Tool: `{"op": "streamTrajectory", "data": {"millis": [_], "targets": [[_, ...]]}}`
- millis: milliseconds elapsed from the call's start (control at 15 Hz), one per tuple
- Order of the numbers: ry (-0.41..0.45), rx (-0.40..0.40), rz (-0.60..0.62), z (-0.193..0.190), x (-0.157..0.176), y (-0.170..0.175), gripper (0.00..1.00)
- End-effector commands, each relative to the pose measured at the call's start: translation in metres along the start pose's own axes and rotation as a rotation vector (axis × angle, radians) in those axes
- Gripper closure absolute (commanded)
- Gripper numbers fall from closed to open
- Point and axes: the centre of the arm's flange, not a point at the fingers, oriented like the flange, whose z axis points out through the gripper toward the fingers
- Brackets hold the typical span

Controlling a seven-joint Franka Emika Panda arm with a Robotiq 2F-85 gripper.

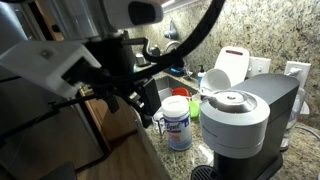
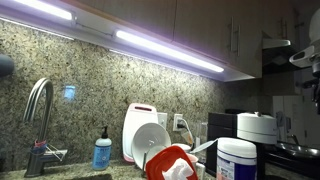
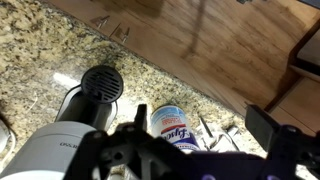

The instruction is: Place the Lysol wipe on top of the Lysol container

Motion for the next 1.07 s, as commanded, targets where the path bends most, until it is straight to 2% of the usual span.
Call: {"op": "streamTrajectory", "data": {"millis": [0, 67, 200, 467, 600, 800, 1000], "targets": [[-0.011, -0.012, 0.028, 0.001, 0.009, 0.002, 0.00], [0.002, -0.010, 0.015, 0.000, 0.017, 0.001, 0.00], [0.016, -0.055, -0.058, -0.004, 0.044, -0.017, 0.00], [0.023, -0.148, -0.260, -0.010, 0.102, -0.076, 0.00], [0.016, -0.168, -0.354, -0.010, 0.126, -0.103, 0.00], [0.029, -0.182, -0.464, -0.011, 0.157, -0.137, 0.00], [0.071, -0.146, -0.578, -0.007, 0.185, -0.153, 0.00]]}}
